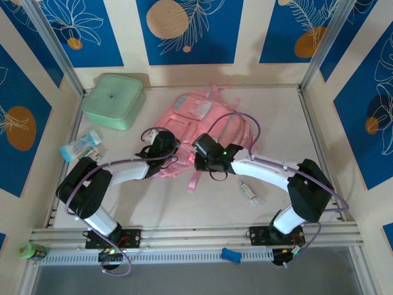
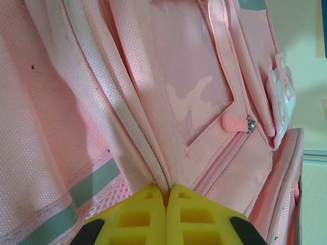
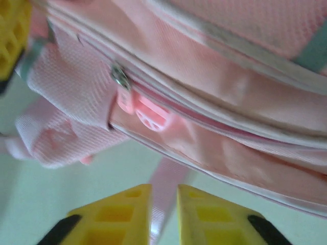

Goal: Pack the student bag
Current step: Zip the student bag at the center of the table.

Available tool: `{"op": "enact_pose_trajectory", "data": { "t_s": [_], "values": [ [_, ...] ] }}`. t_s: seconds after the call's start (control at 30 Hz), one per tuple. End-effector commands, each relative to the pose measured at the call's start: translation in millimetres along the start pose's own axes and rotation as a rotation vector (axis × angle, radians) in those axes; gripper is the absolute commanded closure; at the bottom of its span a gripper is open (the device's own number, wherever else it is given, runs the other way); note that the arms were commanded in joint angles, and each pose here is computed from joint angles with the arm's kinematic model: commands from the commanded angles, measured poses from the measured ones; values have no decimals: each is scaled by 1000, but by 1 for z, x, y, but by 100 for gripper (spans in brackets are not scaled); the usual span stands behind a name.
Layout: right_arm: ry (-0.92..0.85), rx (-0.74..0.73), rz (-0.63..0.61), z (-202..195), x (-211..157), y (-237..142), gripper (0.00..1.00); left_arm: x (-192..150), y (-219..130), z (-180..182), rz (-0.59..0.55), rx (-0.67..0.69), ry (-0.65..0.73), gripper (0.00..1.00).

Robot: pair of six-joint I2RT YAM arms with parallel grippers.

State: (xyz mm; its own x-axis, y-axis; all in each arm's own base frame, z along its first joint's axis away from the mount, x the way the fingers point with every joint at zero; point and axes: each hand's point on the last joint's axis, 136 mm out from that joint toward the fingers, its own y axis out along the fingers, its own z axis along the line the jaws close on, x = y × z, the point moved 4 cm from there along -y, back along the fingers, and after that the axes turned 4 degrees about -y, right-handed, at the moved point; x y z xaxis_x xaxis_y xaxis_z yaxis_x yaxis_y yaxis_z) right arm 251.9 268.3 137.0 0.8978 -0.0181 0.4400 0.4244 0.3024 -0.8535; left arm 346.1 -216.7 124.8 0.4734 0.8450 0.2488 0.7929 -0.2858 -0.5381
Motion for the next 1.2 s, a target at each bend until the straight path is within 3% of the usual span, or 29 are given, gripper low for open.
{"op": "enact_pose_trajectory", "data": {
  "t_s": [0.0,0.07,0.23,0.33,0.6,0.83,1.17],
  "values": [
    [22,-12,5,13,9,10,61,0,-10,-19,17,-50,32,100],
    [40,-7,21,20,15,20,57,1,-11,-21,10,-49,39,100],
    [79,-96,31,20,23,40,57,0,-12,-22,16,-51,42,100],
    [87,-113,24,21,30,50,65,-2,-10,-19,22,-44,37,100],
    [90,-173,25,15,34,68,75,-2,-9,-15,15,-37,33,100],
    [68,-189,-8,8,35,51,91,0,-11,-10,-2,-17,49,100],
    [36,-242,16,-27,4,15,94,13,-9,1,-48,28,55,100]
  ]
}}
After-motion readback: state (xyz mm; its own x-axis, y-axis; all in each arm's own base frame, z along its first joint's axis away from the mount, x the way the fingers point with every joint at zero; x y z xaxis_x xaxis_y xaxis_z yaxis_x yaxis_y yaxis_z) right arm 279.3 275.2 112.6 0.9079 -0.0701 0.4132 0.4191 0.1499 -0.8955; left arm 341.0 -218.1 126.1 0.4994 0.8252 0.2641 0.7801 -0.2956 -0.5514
